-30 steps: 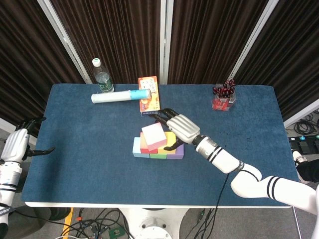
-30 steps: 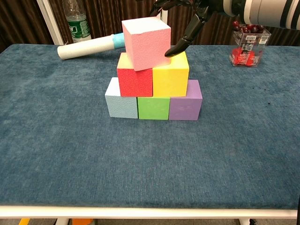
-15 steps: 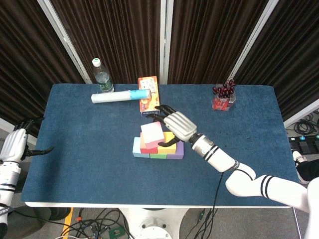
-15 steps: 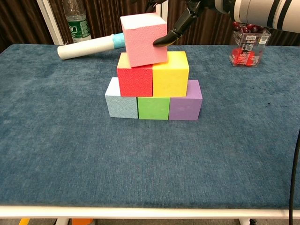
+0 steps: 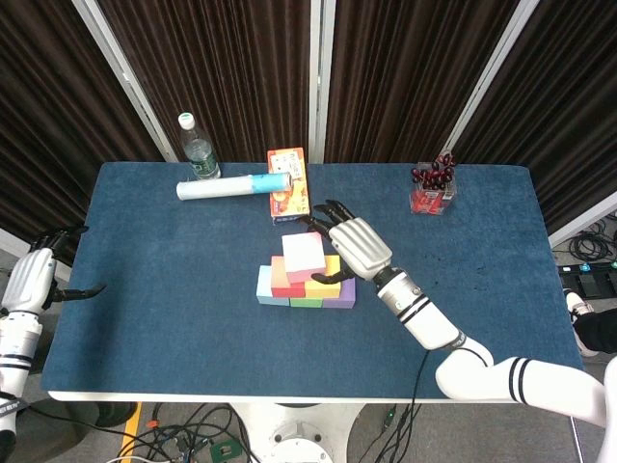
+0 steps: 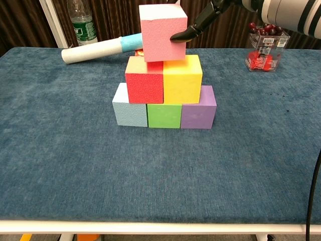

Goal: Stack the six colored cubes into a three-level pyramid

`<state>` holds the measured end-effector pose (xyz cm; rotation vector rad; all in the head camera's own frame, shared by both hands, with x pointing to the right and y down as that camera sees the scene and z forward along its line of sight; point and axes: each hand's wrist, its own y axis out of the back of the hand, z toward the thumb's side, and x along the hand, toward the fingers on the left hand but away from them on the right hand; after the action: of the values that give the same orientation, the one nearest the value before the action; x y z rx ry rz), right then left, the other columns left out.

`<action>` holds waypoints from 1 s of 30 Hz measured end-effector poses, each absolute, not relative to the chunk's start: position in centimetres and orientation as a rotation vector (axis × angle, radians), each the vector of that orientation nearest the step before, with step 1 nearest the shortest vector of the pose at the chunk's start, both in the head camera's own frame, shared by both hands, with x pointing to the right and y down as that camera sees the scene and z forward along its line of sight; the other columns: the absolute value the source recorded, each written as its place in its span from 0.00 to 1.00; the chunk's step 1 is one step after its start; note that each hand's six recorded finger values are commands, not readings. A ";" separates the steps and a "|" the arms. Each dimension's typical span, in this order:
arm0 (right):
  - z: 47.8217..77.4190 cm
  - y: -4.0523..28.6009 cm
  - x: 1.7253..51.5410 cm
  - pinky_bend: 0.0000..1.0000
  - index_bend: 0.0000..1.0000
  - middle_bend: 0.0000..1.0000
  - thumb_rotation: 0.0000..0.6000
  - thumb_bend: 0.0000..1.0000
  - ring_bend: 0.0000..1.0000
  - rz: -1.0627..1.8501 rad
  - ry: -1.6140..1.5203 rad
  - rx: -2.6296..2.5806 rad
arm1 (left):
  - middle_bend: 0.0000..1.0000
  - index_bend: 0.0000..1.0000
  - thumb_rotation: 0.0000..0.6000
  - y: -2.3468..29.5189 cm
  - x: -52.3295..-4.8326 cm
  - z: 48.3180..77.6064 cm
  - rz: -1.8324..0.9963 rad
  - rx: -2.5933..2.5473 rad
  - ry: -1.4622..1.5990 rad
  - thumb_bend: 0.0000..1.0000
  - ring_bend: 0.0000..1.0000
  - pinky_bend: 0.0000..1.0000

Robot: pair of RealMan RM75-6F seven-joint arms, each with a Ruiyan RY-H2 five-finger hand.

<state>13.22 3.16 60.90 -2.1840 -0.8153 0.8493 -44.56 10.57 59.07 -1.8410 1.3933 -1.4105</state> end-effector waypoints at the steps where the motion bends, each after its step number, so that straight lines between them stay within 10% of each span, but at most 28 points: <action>1: 60.9 3.3 13.2 0.00 0.18 0.47 1.00 0.12 0.08 0.860 -0.825 -2.180 | 0.15 0.19 1.00 10.6 -44.6 59.1 -1.411 -1.841 1.395 0.06 0.07 0.06; 30: 61.4 5.2 12.1 0.00 0.18 0.46 1.00 0.12 0.08 0.956 -0.855 -2.144 | 0.15 0.19 1.00 10.7 -44.7 59.4 -1.407 -1.857 1.390 0.06 0.07 0.06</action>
<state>12.08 5.19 61.45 -2.1440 -0.8547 0.9561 -44.69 10.69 59.41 -1.8569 1.3903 -1.4066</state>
